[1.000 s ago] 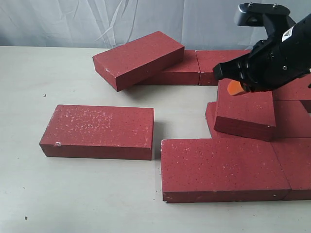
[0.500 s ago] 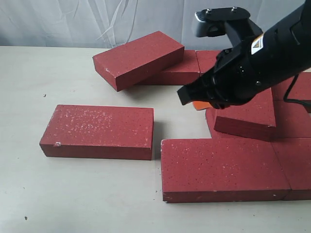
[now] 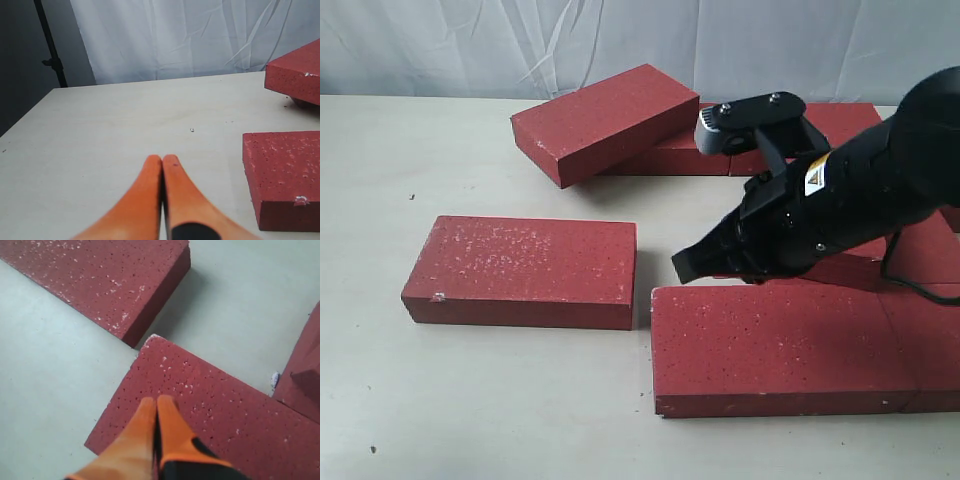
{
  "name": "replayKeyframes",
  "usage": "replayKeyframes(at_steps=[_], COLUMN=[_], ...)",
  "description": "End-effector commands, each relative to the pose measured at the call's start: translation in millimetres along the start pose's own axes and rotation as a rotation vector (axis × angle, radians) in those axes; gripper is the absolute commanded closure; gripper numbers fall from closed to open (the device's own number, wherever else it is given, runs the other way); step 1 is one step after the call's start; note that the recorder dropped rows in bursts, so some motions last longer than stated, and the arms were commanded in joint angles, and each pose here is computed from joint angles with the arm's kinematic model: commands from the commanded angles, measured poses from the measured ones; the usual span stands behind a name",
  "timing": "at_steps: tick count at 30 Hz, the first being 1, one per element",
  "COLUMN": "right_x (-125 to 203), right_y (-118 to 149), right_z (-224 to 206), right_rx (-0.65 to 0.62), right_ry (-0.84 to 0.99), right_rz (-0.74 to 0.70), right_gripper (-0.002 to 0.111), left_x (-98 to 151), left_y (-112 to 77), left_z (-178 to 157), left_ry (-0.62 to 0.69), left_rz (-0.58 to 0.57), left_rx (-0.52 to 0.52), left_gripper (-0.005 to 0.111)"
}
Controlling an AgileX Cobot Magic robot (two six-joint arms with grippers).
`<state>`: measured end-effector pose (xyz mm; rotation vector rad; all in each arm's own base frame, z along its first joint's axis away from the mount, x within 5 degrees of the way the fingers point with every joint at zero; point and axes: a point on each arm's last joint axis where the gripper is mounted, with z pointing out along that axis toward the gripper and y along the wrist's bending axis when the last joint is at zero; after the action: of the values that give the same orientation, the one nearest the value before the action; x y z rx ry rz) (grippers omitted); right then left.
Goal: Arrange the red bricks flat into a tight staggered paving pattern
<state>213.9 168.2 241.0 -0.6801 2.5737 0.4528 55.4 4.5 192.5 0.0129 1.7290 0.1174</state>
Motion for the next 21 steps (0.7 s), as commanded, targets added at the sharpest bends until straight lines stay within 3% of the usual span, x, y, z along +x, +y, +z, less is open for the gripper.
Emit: replayKeyframes(at_steps=[1, 7, 18, 21], right_x=[-1, -1, -3, -4], right_y=[-3, -4, -7, -7], right_z=[13, 36, 49, 49], right_rx=[0.011, -0.004, 0.01, 0.011], right_ry=[-0.018, 0.01, -0.003, -0.015], right_rz=[0.0, 0.067, 0.075, 0.075], right_gripper=[0.109, 0.109, 0.109, 0.109], left_x=[-10, -19, -24, -18], left_y=[-0.7, 0.0, 1.4, -0.6], left_z=[-1, -2, -4, -2], left_ry=[-0.123, -0.222, -0.28, -0.204], left_rz=[-0.076, -0.217, -0.273, -0.265], left_rx=[0.011, 0.024, 0.022, 0.033], left_gripper=[0.107, 0.107, 0.107, 0.107])
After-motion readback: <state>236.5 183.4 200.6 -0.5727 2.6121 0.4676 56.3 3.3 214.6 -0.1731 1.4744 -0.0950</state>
